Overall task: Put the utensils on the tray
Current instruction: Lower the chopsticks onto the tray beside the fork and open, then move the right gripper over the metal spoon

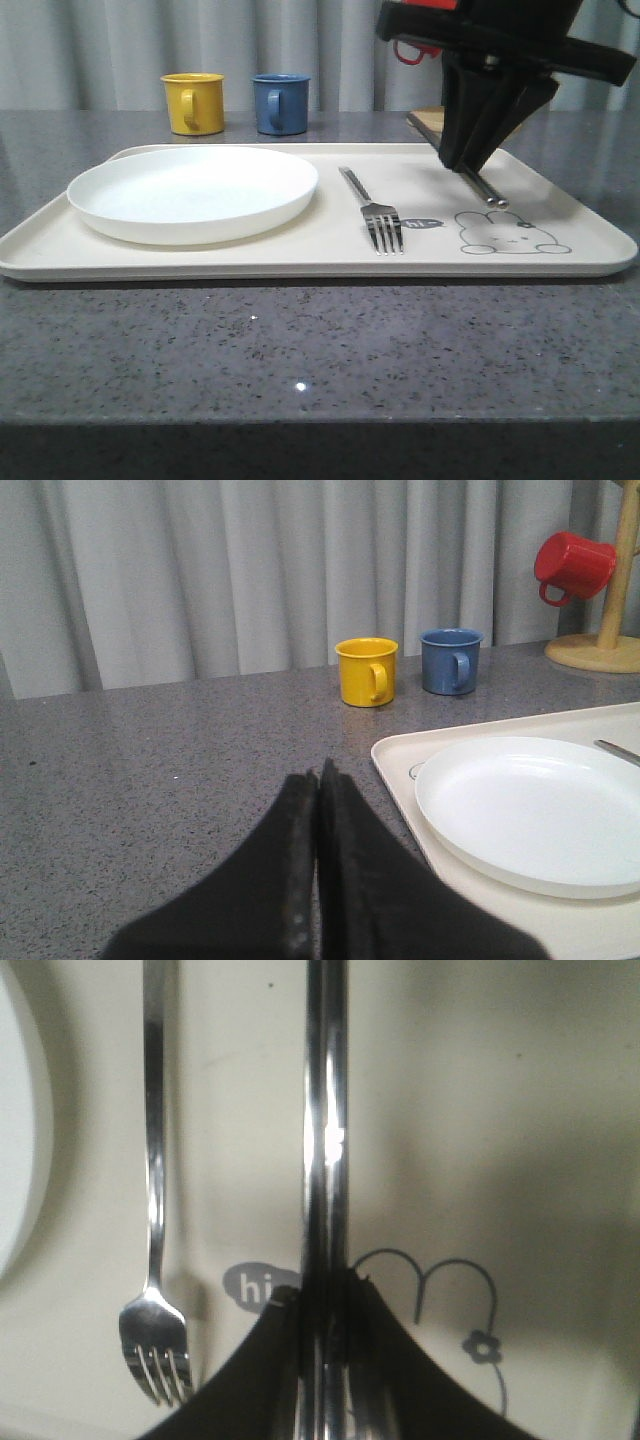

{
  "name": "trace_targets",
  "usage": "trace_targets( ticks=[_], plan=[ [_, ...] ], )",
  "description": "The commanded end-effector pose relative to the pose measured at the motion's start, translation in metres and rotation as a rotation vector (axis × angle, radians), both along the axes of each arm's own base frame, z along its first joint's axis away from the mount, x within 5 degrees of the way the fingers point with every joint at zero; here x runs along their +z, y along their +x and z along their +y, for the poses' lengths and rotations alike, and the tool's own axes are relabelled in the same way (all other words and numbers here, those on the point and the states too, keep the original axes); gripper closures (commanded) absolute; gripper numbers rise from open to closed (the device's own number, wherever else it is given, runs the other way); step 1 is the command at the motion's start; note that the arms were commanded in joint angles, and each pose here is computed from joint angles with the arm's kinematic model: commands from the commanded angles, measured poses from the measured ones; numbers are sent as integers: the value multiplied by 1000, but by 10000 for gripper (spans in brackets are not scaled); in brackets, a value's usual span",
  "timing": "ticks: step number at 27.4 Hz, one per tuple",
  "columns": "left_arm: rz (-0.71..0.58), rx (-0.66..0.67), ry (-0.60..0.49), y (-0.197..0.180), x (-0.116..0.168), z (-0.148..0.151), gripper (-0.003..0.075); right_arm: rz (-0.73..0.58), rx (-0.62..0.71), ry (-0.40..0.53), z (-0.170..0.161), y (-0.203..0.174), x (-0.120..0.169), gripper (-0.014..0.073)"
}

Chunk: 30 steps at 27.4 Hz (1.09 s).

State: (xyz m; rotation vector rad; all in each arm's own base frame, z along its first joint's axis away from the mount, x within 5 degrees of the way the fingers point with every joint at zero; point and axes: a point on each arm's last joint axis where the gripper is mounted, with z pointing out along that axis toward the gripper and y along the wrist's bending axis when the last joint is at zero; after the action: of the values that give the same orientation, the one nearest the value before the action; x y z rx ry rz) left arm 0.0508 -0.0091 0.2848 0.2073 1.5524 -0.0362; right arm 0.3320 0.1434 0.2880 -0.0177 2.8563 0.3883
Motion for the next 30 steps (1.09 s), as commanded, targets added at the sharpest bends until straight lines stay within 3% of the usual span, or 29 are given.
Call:
trace_targets(
  ticks=[1, 9, 19, 30],
  plan=[
    [-93, 7, -33, -1, 16, 1, 738, -57, -34, 41, 2, 3, 15, 547],
    [-93, 7, -33, -1, 16, 1, 738, -30, -60, 38, 3, 9, 4, 541],
    [-93, 7, -33, -1, 16, 1, 738, -51, -60, 38, 3, 9, 10, 263],
    [-93, 7, -33, -1, 16, 1, 738, -179, -43, -82, -35, 1, 63, 265]
  ],
)
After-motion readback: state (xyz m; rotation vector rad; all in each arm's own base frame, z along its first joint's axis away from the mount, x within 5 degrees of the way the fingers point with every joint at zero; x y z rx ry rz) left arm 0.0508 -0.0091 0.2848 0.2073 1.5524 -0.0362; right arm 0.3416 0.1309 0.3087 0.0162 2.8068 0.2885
